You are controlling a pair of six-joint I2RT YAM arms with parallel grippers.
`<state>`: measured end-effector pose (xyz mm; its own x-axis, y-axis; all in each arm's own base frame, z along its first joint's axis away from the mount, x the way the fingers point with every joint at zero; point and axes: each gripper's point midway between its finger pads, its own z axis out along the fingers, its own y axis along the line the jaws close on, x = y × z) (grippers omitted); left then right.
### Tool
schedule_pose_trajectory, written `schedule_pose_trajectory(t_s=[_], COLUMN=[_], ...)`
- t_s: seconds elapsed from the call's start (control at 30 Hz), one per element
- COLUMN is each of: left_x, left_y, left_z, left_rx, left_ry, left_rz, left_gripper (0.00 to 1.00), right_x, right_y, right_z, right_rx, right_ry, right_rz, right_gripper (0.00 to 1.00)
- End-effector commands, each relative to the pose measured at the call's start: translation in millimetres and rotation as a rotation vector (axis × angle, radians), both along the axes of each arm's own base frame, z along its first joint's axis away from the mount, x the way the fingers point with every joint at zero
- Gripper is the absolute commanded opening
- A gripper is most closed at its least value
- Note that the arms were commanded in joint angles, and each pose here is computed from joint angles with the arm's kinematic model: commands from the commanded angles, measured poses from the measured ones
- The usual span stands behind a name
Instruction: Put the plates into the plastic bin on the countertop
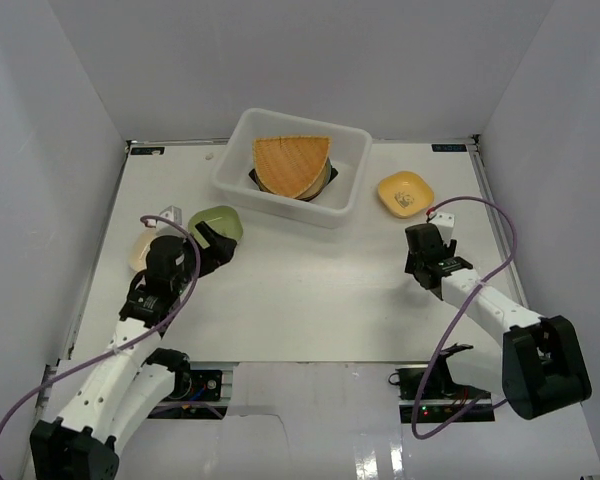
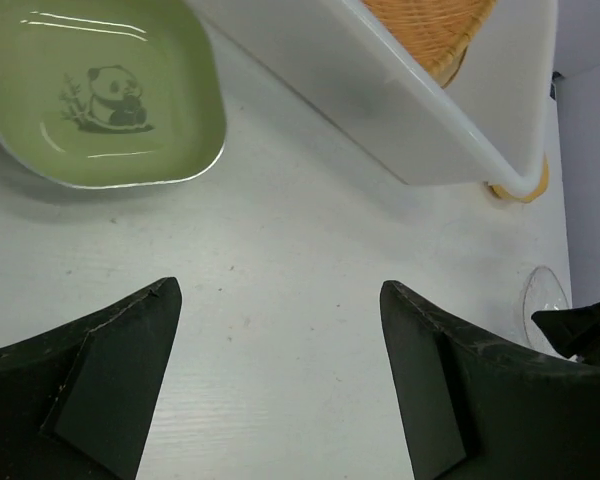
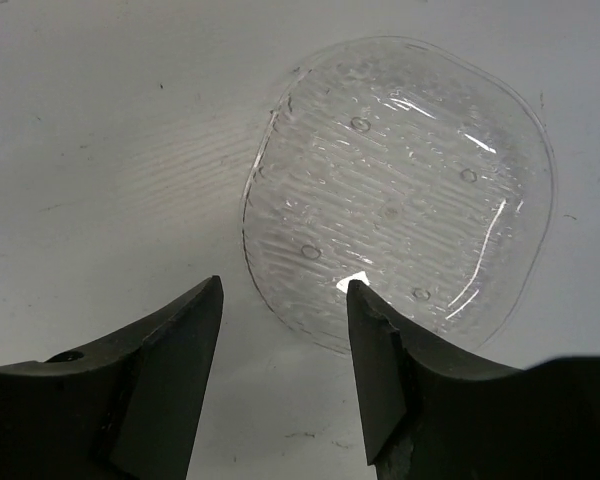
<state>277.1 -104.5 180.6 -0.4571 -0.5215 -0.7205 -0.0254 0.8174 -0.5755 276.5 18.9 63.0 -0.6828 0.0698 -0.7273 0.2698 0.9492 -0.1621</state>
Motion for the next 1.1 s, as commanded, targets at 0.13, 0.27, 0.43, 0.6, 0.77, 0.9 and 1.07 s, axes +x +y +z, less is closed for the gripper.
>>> schedule_pose_trajectory(t_s=[0.13,0.27,0.43,0.6,0.77,0.9,1.07], left_x=[-17,-16,-8,0,15,28,43], left_y=[38,39,42,48,47,54,65], left_z=[-33,-60,-77,-87,-83,-81,-88], left_rx=[-0.057,-0.081,-0.077,-0.078,-0.095,-0.071,0.019], left_ry=[0.066,0.129,0.161,0.178,0.139,0.111,0.126], left_rz=[0.267,0.311,0.358,0.421,0.436,0.483,0.539], left_gripper=[0.91,0.91,0.91,0.92,0.98,0.98,0.93], right_x=[27,28,23,25,44,74,123], right_y=[20,13,7,20,48,127,230], right_z=[-16,-26,-24,29,117,202,228], right_rx=[0.089,0.059,0.057,0.107,0.074,0.049,-0.087], right_ry=[0.035,0.063,0.024,-0.116,-0.262,-0.429,-0.462], right_rz=[0.086,0.06,0.032,0.095,0.217,0.457,0.816], right_gripper=[0.56,0.4,0.08,0.08,0.08,0.08,0.08])
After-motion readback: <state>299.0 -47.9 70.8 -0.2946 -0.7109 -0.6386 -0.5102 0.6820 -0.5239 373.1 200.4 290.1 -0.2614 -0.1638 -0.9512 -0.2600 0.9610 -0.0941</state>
